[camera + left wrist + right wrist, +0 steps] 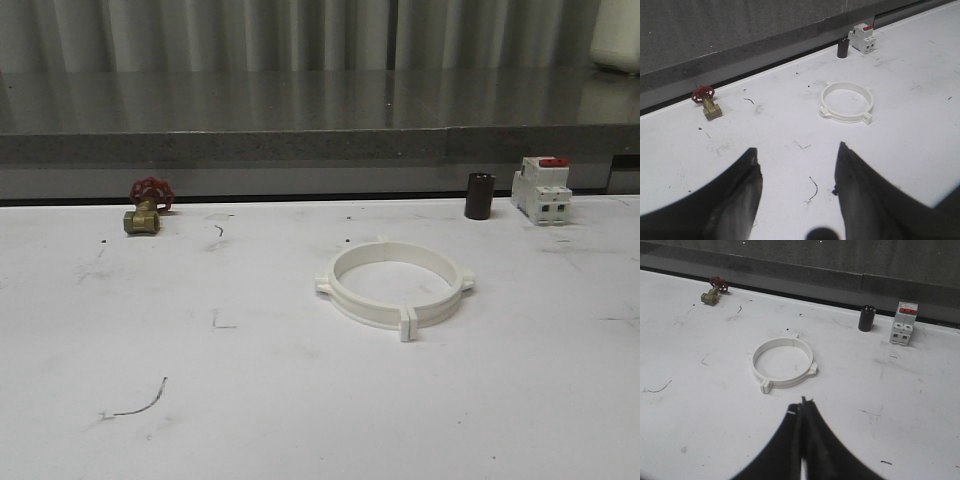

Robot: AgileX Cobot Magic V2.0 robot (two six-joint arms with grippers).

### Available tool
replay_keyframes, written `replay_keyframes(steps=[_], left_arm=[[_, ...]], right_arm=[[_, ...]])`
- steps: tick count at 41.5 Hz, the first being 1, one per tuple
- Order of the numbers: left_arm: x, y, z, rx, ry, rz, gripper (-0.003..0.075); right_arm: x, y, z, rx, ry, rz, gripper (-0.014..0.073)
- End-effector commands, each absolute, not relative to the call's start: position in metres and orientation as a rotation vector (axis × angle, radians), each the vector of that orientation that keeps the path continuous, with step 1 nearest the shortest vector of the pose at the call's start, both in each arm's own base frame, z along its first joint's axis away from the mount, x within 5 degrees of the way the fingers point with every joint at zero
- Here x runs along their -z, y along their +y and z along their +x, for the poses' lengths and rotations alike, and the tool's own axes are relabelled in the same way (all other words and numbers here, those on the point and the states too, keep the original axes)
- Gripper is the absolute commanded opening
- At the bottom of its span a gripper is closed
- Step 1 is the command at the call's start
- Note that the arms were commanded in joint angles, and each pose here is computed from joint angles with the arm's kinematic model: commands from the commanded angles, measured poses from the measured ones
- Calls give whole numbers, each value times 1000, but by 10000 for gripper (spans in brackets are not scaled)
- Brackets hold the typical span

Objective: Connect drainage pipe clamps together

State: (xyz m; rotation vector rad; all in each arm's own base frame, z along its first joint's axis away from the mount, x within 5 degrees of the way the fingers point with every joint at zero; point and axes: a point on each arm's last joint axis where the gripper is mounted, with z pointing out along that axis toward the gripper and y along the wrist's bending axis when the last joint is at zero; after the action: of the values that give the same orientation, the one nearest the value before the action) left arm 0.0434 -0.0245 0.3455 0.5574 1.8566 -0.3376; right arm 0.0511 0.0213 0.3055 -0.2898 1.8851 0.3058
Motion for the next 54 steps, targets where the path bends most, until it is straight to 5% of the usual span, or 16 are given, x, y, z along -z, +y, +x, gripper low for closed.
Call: replay_keyframes(steps=[1,14,19,36,54], left_arm=[[-359,-26,45,366,1771,532,335],[-359,-26,45,364,1762,529,333],[-350,-14,44,195,1700,440,294],[-269,-5,51,47,1485,129,-22],[-223,-2,54,52,1388,0,-20]], right_arm=[[-320,22,53,-312,1787,-278,-69],[-320,22,53,-312,1787,-278,-69],[-320,22,53,-312,1788,-278,-69],[-320,22,53,-312,1789,-278,-69],[-320,22,53,-312,1790,-278,-69]])
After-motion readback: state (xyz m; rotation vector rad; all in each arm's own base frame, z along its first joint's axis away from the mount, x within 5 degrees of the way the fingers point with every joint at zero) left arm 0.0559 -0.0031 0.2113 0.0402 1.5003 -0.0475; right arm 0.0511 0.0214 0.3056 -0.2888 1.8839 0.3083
